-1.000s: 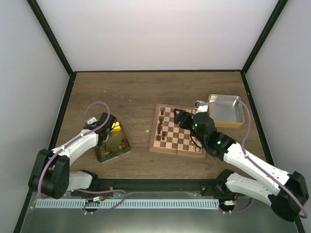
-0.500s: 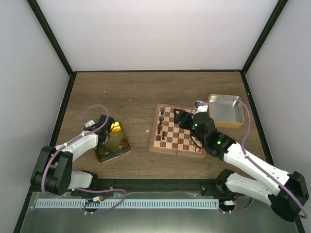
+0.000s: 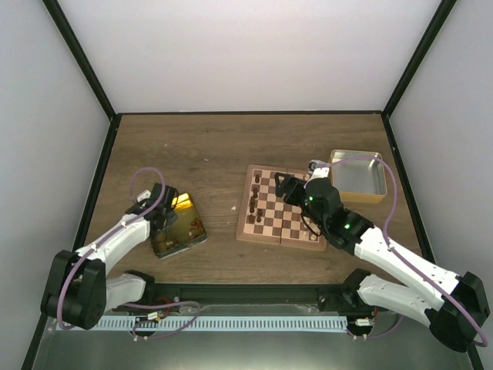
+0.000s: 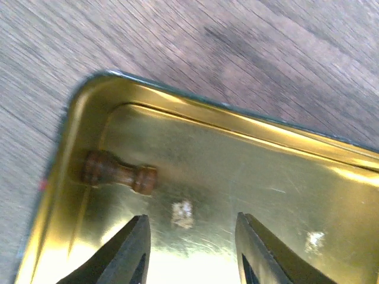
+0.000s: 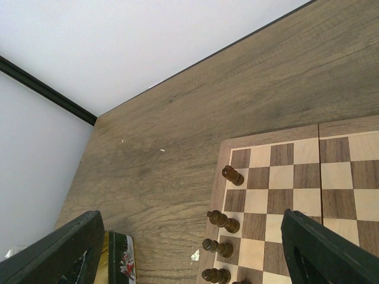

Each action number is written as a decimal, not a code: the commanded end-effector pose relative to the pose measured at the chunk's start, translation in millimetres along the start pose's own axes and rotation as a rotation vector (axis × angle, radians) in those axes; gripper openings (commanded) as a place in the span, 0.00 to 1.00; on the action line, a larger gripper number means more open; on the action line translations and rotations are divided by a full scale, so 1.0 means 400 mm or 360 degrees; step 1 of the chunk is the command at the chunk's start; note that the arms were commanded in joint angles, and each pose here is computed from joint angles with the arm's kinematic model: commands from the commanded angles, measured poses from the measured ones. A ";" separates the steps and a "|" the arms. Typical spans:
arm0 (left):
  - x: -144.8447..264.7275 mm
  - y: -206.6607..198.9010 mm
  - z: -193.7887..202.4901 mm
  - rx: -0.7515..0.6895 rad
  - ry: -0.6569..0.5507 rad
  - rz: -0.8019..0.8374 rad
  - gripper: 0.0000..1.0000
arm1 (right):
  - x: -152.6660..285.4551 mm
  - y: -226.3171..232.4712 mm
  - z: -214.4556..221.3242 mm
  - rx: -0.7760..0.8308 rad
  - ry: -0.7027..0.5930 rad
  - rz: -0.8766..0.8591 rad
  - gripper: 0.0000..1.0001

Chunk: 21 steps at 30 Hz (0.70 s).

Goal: Set up the chess pieces on the board
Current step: Pick up the chess piece from the storage box.

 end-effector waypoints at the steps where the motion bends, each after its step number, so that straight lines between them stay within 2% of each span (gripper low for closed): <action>1: 0.021 0.029 -0.060 0.0072 -0.0253 -0.0133 0.44 | 0.016 0.024 -0.054 -0.0046 -0.0083 -0.0045 0.83; 4: 0.013 0.029 -0.071 0.0158 -0.0313 -0.0133 0.43 | 0.016 0.024 -0.053 -0.0043 -0.0084 -0.0045 0.83; 10: -0.021 0.036 -0.071 0.0302 -0.0371 -0.0205 0.36 | 0.018 0.026 -0.057 -0.0032 -0.0082 -0.0045 0.83; 16: -0.055 0.053 -0.060 0.0304 -0.0361 -0.0312 0.34 | 0.023 0.021 -0.058 -0.0033 -0.0086 -0.0029 0.83; 21: -0.067 0.034 -0.059 0.0230 -0.0332 -0.0259 0.20 | 0.021 0.023 -0.058 -0.0036 -0.0082 -0.0033 0.83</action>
Point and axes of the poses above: each gripper's point midway between its finger pads, its own x axis back along the fingers, its own y axis along the line the jaws close on, z = x × y, the point moved 4 cm from there along x, back along the fingers, and after that the axes turned 15 degrees about x, right-handed, at the moved point
